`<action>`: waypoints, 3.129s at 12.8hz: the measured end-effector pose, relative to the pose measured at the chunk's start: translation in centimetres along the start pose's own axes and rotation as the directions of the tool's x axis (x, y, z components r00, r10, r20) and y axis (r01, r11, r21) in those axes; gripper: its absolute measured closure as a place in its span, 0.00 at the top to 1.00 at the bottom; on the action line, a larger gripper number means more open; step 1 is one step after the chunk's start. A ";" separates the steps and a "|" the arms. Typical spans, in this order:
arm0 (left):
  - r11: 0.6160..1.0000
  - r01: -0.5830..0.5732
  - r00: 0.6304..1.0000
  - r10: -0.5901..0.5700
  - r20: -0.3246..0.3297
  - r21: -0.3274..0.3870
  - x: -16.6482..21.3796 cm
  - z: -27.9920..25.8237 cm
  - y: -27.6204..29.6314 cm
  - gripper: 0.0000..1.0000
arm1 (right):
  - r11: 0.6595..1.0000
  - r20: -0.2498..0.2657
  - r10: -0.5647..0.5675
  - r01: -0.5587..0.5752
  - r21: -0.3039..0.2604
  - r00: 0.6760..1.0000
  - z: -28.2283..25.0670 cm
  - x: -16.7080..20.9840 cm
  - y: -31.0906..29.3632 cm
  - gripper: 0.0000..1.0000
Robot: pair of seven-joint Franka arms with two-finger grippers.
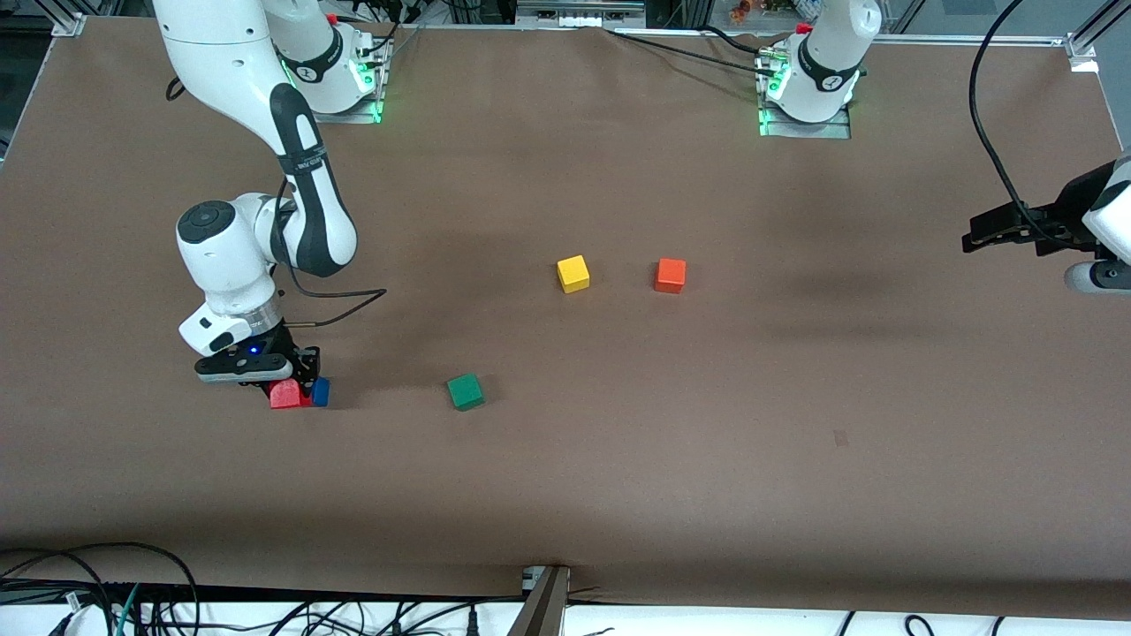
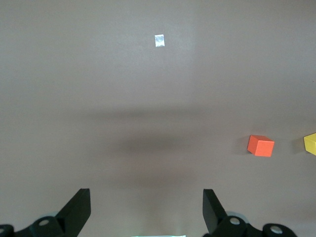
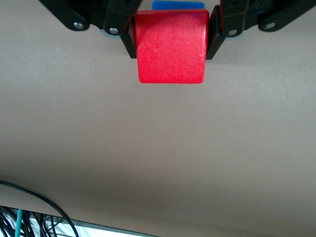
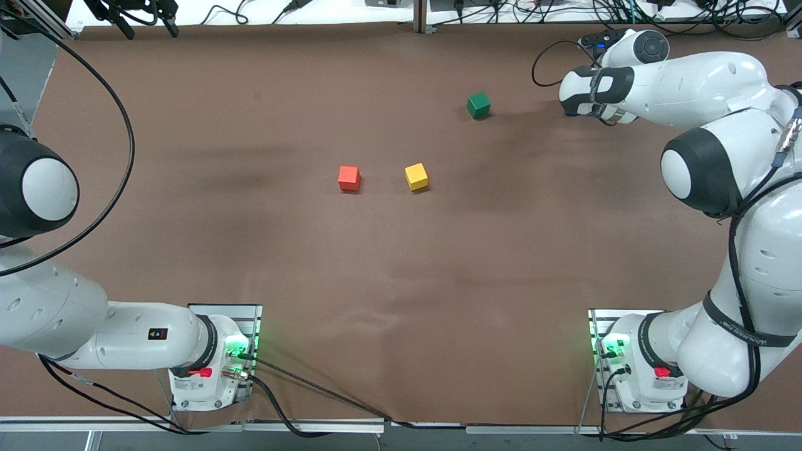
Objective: Pass red block to right arm, stack on blue
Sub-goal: 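Lower the red cube onto the blue cube with the right gripper, then open the right gripper to release the red cube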
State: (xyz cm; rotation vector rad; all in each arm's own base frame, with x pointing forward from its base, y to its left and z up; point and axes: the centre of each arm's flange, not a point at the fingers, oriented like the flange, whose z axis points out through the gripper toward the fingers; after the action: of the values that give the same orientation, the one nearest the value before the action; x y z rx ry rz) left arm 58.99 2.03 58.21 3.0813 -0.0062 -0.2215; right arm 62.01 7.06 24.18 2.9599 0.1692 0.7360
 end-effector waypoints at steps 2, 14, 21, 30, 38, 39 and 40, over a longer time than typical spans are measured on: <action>1.000 -0.005 1.000 0.005 -0.006 0.002 0.1 -0.1 0.3 1.00 | 1.000 -0.003 0.003 -0.003 0.002 1.000 0.0 -0.1 -0.7 0.58; 1.000 -0.015 1.000 0.015 -0.008 0.003 0.1 -0.1 0.9 1.00 | 1.000 -0.004 0.009 -0.009 -0.010 1.000 0.3 -0.6 -0.7 0.58; 1.000 -0.015 1.000 0.015 -0.008 0.003 0.1 -0.1 0.9 1.00 | 1.000 -0.017 0.011 -0.011 -0.023 1.000 0.3 -1.1 -0.4 0.58; 1.000 -0.029 1.000 0.029 -0.007 0.005 0.1 -0.1 1.7 1.00 | 1.000 -0.018 0.012 -0.012 -0.023 1.000 0.3 -1.1 -0.4 0.70; 1.000 -0.030 1.000 0.030 -0.007 0.005 0.1 0.0 1.7 1.00 | 1.000 -0.003 0.020 -0.020 -0.021 1.000 0.3 -0.8 0.1 1.00; 1.000 -0.030 1.000 0.030 -0.007 0.005 0.1 0.0 1.7 1.00 | 1.000 0.012 0.026 -0.025 -0.016 1.000 0.2 -0.4 0.4 1.00; 1.000 -0.030 1.000 0.030 -0.008 0.005 0.1 -0.1 1.7 1.00 | 0.999 0.028 0.031 -0.031 -0.008 0.999 0.0 0.2 0.8 1.00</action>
State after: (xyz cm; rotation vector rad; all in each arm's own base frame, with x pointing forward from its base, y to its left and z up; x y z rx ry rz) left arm 59.14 0.30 58.36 3.0850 -0.0532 -0.2082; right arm 62.26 6.30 24.32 2.9701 0.1180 0.6960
